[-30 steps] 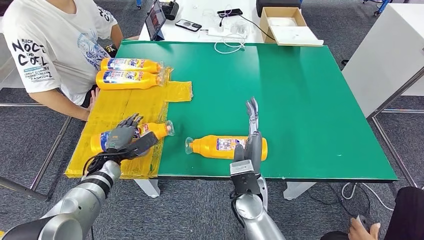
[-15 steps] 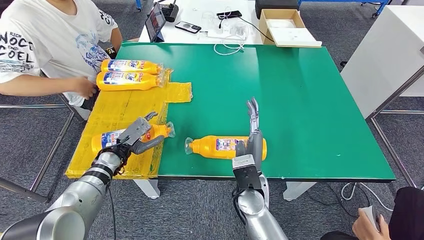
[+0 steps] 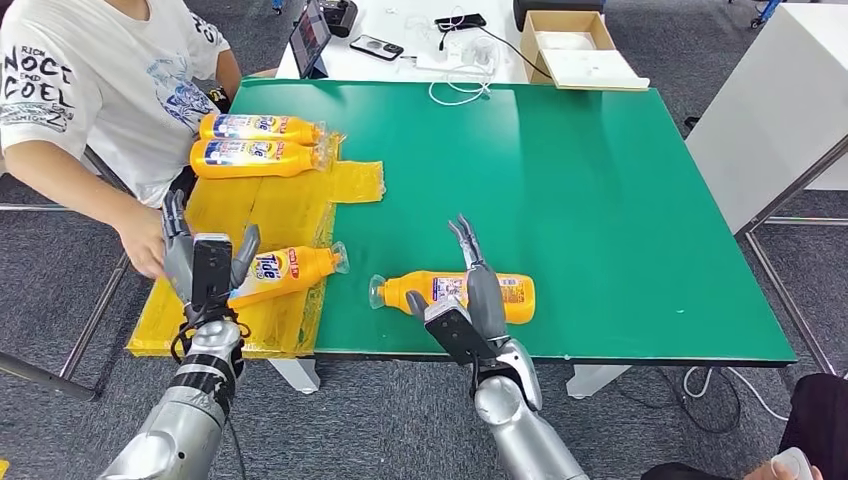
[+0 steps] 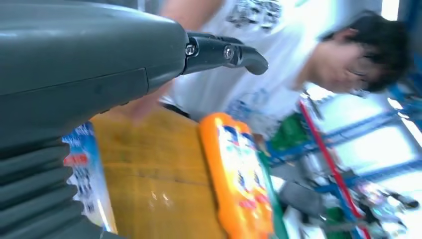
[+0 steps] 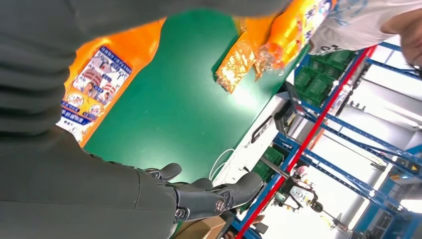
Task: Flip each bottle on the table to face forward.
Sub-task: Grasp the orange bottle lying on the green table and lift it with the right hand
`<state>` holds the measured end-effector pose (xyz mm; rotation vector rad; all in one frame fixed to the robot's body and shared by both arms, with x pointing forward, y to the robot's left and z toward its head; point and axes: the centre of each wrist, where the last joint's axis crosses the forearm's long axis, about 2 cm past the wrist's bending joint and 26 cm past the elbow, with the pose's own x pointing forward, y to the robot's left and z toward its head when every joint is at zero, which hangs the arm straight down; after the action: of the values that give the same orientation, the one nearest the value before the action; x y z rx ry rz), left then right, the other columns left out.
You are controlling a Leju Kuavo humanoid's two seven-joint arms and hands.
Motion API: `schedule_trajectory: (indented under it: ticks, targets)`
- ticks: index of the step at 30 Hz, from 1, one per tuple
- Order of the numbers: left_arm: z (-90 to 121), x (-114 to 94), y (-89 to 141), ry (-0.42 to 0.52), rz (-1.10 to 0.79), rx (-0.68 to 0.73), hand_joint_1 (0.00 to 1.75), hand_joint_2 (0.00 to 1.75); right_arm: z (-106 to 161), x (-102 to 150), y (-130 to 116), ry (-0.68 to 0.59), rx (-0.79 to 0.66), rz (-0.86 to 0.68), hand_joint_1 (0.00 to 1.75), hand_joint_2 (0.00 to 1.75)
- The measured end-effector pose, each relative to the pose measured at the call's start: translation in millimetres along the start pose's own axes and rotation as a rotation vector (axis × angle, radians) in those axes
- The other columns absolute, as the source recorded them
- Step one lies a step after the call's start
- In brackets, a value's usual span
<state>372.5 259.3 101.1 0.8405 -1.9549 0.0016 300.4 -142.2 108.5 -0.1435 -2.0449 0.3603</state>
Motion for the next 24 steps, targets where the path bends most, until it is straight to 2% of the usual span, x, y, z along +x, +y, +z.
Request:
schedule_trajectory:
  ticks: [12,17,24]
  targets:
    - [1.5,12.0,2.7,-0.107,-0.009,-0.013,0.0,1.75,-2.2,-10.4,-6.6,0.046,0.051,0.049,0.0,1.75]
    - [1.8,22.9,10.9,-0.203,-0.064,0.006,0.0,1.75,-17.0,-26.4,-27.2,0.174,0.22,0.153,0.0,1.75]
    - [6.2,25.7,17.8,-0.208,-0.062,0.042,0.0,1.75,-37.6,-52.6,-60.8,0.305,0.412,0.258,0.0,1.75]
